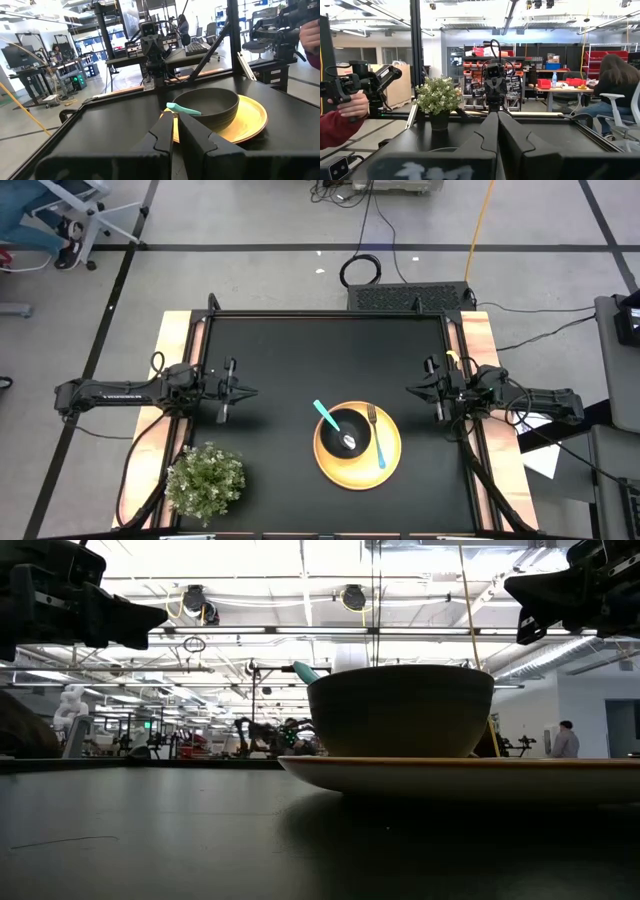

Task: Set table place
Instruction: Return to Home Position

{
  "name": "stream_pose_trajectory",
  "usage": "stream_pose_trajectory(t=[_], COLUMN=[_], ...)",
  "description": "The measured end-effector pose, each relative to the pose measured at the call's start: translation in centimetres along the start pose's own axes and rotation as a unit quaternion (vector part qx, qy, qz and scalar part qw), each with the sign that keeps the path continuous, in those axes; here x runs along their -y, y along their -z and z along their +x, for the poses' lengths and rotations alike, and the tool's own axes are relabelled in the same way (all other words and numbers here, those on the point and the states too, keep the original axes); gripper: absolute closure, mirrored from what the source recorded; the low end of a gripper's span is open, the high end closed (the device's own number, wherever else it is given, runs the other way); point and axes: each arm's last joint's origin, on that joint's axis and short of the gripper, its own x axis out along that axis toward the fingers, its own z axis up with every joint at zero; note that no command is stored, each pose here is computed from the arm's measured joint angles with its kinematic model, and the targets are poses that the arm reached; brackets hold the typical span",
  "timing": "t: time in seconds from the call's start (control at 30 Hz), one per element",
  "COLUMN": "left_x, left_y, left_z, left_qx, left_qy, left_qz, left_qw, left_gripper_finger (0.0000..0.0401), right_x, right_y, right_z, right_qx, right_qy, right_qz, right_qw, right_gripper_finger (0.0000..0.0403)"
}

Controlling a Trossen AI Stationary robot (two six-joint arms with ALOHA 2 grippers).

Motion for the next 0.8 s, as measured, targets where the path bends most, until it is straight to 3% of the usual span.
stream_pose_trajectory(t=[0.8], left_x=[0.00], left_y=[-0.03], left_z=[0.00], left_qx=[0.002], left_qy=[0.000], left_qz=[-0.003], left_qw=[1.000], left_gripper_finger=[0.0368], right_x=[0.00], right_y=[0.00], right_z=[0.00], right_qx=[0.000], right_qy=[0.000], right_qz=[0.009], right_qw=[1.000], right_gripper_finger=[0.0403])
